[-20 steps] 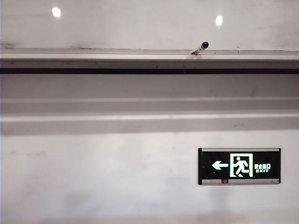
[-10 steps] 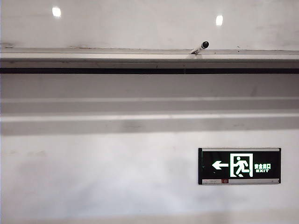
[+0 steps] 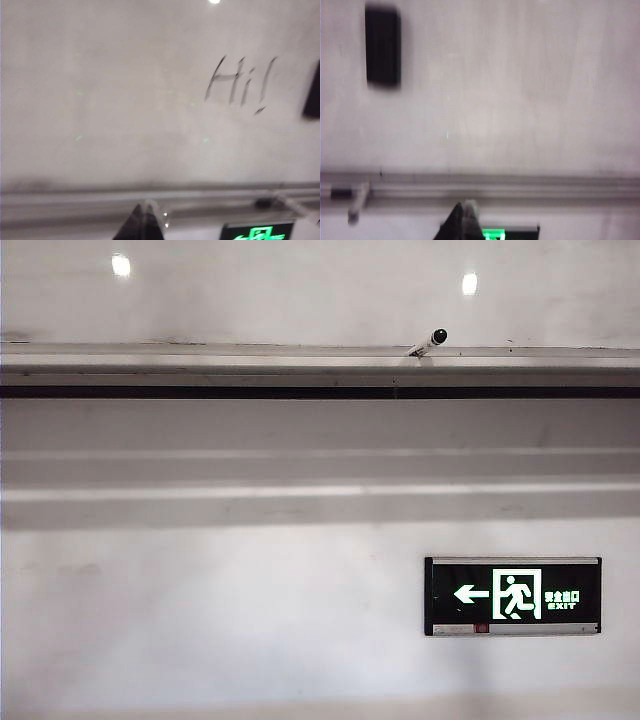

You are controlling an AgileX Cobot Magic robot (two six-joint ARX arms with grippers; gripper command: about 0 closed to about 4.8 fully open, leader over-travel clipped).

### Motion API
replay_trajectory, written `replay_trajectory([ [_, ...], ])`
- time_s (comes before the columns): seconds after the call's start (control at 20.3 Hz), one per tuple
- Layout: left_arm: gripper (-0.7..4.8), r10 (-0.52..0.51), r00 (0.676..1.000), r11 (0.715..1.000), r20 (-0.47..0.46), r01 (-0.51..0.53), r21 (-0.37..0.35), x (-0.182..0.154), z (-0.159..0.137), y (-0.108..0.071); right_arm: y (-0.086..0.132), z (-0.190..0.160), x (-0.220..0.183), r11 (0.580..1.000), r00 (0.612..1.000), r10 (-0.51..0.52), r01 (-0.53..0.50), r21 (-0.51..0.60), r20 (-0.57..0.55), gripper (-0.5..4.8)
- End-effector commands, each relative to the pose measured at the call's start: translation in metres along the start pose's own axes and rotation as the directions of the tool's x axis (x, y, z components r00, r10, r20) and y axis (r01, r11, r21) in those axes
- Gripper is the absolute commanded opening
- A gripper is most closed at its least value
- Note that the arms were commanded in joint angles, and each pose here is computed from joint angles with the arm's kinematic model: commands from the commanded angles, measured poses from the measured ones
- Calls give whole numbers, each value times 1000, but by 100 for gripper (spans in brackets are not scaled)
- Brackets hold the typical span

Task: Wipe the whiteboard clean using the black magnetic whiteboard eraser attached to the whiteboard.

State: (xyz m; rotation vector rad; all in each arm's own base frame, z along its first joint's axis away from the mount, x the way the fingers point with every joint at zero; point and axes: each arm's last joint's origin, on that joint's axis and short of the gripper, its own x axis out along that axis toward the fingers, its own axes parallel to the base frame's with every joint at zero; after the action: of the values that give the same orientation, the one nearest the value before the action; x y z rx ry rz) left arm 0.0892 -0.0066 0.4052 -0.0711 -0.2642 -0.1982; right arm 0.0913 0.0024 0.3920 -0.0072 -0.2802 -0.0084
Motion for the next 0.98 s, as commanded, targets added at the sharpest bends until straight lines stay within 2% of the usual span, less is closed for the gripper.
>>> replay_trajectory([
  [0.05, -5, -58, 997, 998, -49, 57, -13, 23, 27, 0, 1, 33, 28, 1000, 1000, 17, -17, 3, 26, -6],
  [0.25, -5, -144, 985, 990, -92, 141, -30, 53, 55, -1, 7, 63, 75, 995, 994, 99, -99, 5, 36, -6],
  [0.39, -5, -182, 979, 983, -92, 178, -47, 70, 70, -5, 20, 72, 106, 986, 986, 162, -164, 22, 45, -6],
  [0.49, -5, -202, 976, 977, -85, 195, -85, 82, 77, -10, 32, 73, 127, 977, 977, 208, -210, 35, 44, -6],
  [0.64, -5, -249, 965, 965, -79, 241, -99, 100, 85, -21, 62, 67, 160, 952, 953, 295, -299, 59, 74, -6],
  [0.79, -5, -275, 958, 957, -84, 264, -117, 108, 87, -33, 81, 59, 183, 936, 937, 339, -344, 70, 79, -6],
  [0.93, -5, -295, 951, 954, -95, 288, -83, 112, 83, -38, 99, 54, 209, 927, 928, 361, -368, 72, 93, -6],
  [0.98, -5, -296, 950, 954, -96, 288, -84, 112, 83, -38, 102, 54, 217, 928, 928, 361, -367, 62, 93, 35],
])
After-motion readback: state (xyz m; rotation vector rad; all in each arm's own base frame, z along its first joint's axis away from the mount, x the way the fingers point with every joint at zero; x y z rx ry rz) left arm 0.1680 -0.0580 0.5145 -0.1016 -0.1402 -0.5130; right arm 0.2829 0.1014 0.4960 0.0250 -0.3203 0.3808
